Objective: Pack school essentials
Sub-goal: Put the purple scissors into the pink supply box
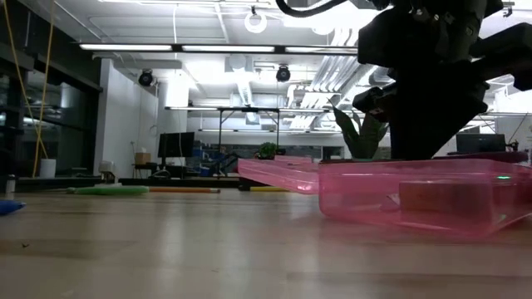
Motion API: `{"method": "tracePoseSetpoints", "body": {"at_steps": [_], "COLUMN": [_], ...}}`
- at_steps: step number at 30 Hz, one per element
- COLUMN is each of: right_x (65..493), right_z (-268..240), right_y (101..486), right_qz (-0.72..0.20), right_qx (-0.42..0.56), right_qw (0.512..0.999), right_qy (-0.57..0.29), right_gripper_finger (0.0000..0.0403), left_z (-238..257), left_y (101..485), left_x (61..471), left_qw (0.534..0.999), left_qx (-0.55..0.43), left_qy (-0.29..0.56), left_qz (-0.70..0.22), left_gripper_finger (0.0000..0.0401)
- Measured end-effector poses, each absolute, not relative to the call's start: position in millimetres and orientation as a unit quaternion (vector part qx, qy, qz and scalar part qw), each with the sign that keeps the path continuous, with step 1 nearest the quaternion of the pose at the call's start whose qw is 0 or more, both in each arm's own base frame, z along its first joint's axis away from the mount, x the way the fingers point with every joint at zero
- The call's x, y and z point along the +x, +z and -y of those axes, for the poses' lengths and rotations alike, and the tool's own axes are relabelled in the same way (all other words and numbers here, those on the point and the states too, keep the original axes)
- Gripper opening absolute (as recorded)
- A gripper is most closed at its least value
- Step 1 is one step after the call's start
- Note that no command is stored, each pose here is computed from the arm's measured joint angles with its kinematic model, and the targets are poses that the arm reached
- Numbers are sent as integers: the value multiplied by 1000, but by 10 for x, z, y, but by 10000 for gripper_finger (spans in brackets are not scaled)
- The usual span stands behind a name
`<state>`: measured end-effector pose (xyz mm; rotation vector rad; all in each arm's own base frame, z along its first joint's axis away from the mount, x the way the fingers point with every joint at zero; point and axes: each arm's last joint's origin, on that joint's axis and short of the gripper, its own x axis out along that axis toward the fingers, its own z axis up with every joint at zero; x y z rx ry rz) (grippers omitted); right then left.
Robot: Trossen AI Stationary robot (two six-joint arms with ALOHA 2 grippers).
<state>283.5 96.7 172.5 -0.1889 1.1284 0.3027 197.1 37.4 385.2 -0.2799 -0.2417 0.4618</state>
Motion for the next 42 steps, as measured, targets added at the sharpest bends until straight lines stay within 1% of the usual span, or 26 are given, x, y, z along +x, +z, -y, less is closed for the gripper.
{"method": "tracePoseSetpoints", "body": {"at_steps": [6, 9, 13, 17, 20, 22, 24, 26, 28, 31, 33, 38, 42], "right_x": [2836, 2830, 2762, 2614, 2473, 2311, 2099, 1920, 1799, 1691, 1662, 1715, 1804], "right_z": [-967, -965, -947, -854, -791, -738, -669, -609, -572, -538, -523, -543, -579], "right_y": [1723, 1720, 1759, 1919, 2032, 1992, 1894, 1858, 1877, 1932, 1954, 1979, 1896], "right_qz": [-533, -536, -551, -569, -570, -576, -592, -588, -570, -539, -529, -507, -518], "right_qx": [-86, -86, -92, -94, -81, -51, -11, 39, 81, 108, 115, 126, 117], "right_qw": [830, 828, 816, 807, 811, 813, 805, 808, 818, 832, 837, 851, 846], "right_qy": [141, 141, 151, 127, 100, 74, 39, 1, -26, -68, -77, -59, -45], "right_gripper_finger": [113, 129, 137, 134, 124, 108, 77, 33, 10, 13, 5, 2, 1], "left_z": [-374, -374, -374, -374, -374, -374, -374, -374, -374, -373, -374, -374, -376], "left_y": [3852, 3852, 3852, 3852, 3852, 3852, 3852, 3852, 3852, 3852, 3852, 3852, 3852], "left_x": [1971, 1971, 1971, 1970, 1971, 1971, 1971, 1971, 1971, 1971, 1971, 1970, 1970], "left_qw": [956, 956, 956, 956, 957, 957, 957, 957, 956, 956, 956, 956, 956], "left_qx": [-139, -139, -139, -138, -138, -138, -138, -138, -138, -139, -139, -138, -139], "left_qy": [227, 227, 227, 228, 228, 228, 228, 228, 228, 227, 228, 228, 231], "left_qz": [119, 119, 119, 119, 119, 119, 119, 119, 119, 119, 119, 119, 120], "left_gripper_finger": [195, 195, 195, 195, 195, 195, 195, 195, 195, 195, 195, 195, 195]}}
